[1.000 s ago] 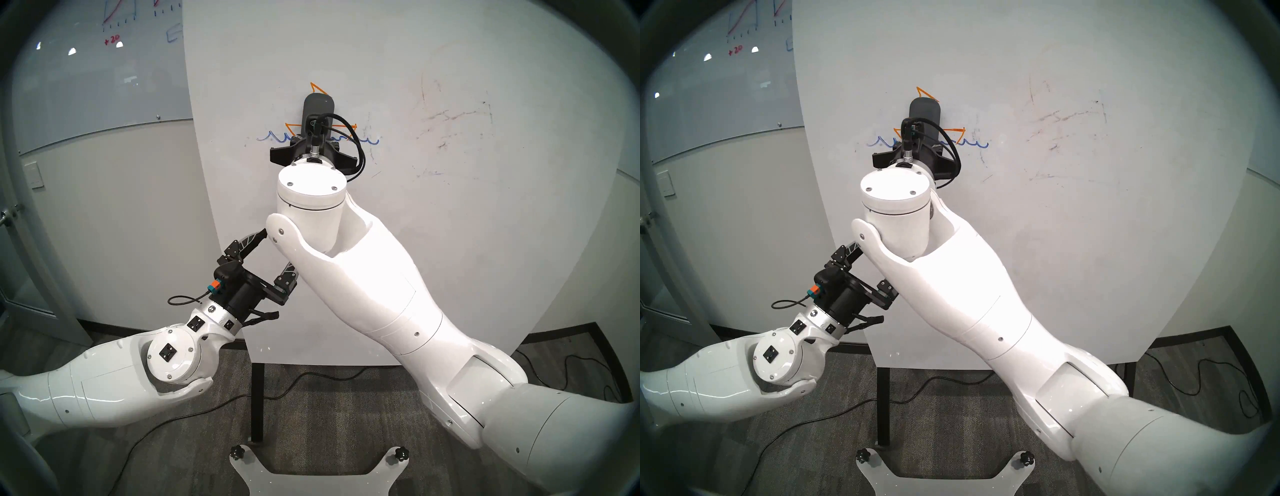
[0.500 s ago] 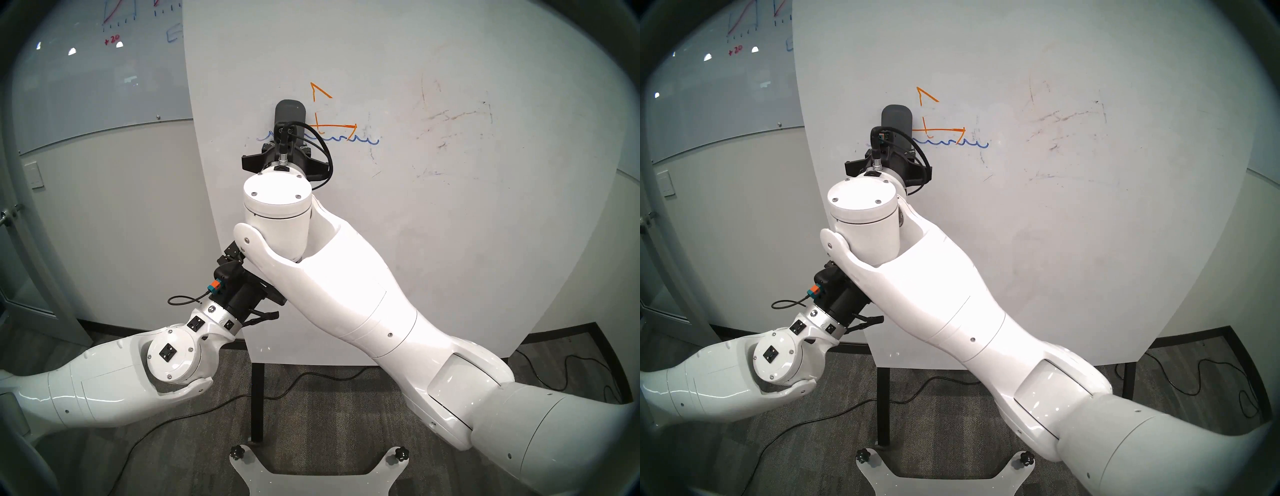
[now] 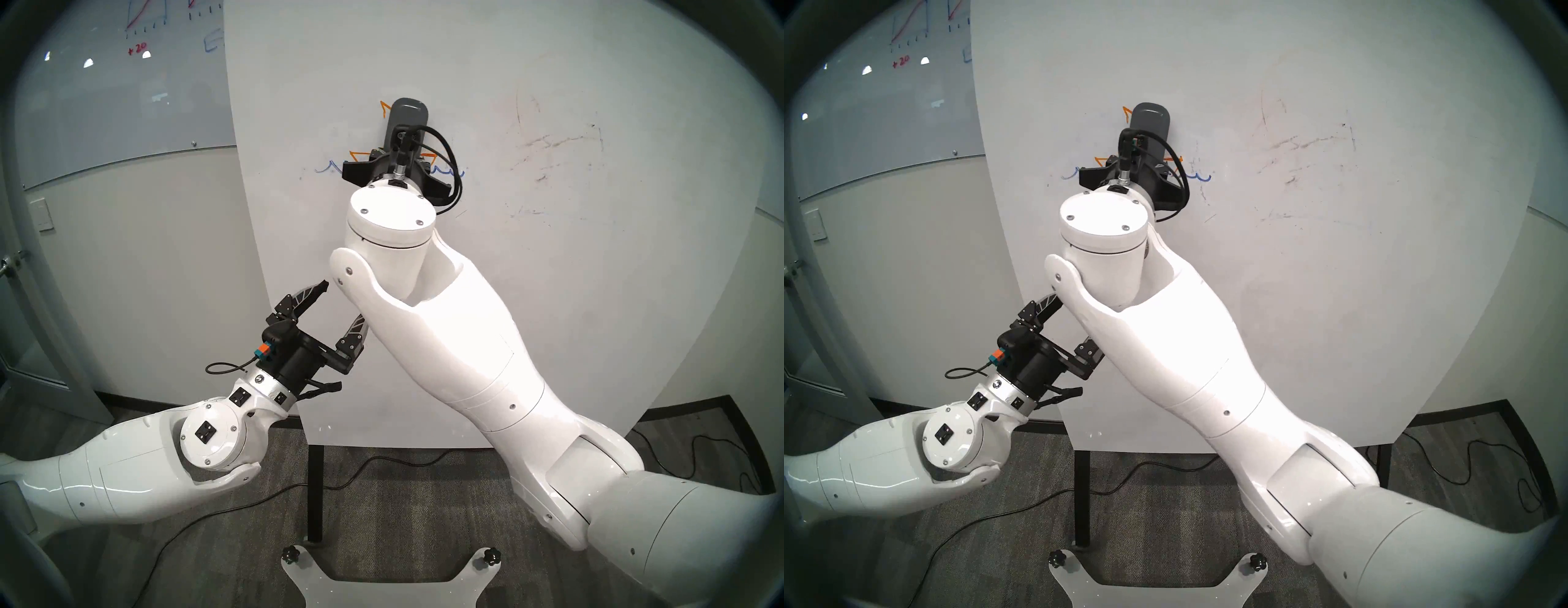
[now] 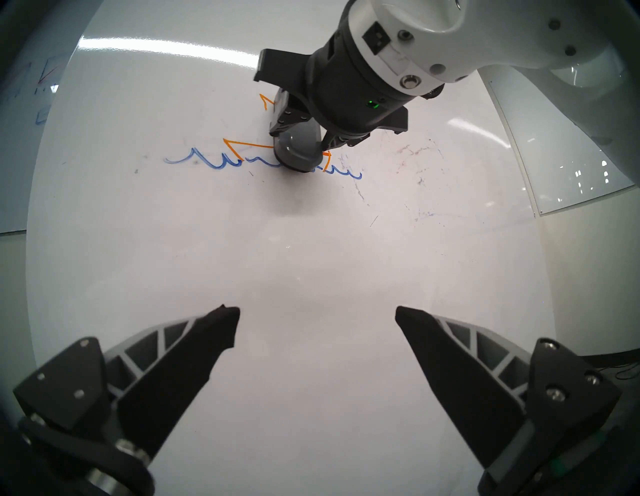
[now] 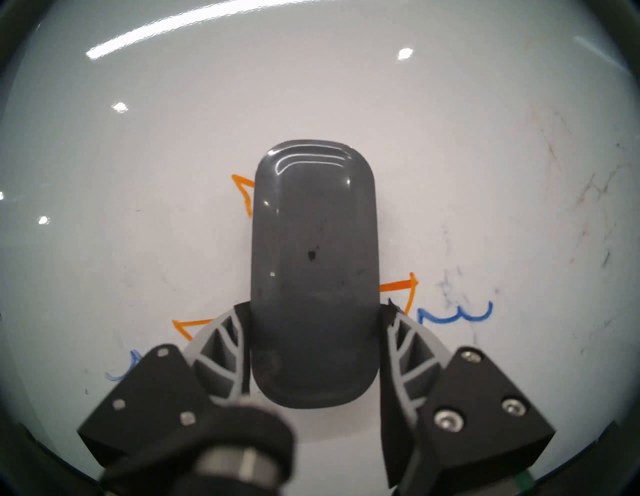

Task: Erase all marks on the whiteboard with the eraser

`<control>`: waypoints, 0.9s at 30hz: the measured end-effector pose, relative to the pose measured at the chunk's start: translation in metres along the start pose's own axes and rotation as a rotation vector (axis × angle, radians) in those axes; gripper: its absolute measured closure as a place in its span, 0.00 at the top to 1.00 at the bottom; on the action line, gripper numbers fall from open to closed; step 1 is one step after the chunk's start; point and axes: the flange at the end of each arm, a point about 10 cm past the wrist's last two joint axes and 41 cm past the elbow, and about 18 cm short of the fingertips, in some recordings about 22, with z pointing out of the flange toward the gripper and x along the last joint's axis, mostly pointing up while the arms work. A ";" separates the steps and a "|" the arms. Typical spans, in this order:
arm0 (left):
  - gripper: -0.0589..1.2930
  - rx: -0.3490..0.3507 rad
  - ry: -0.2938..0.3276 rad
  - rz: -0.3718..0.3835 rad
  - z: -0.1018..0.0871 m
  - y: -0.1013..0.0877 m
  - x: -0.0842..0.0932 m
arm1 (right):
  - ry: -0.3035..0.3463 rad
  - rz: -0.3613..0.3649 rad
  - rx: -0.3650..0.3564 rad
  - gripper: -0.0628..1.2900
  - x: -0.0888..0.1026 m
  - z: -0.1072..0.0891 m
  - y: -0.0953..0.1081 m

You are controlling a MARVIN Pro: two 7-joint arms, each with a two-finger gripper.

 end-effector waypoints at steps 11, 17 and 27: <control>0.95 0.000 0.000 0.000 0.000 0.000 0.000 | -0.053 -0.064 0.064 0.44 -0.025 -0.007 -0.015; 0.95 0.000 0.000 0.000 0.000 0.000 0.000 | -0.094 -0.084 0.134 0.43 -0.046 -0.015 -0.046; 0.95 0.000 0.000 0.000 0.000 0.000 0.000 | -0.100 -0.060 0.150 0.44 -0.051 -0.018 -0.063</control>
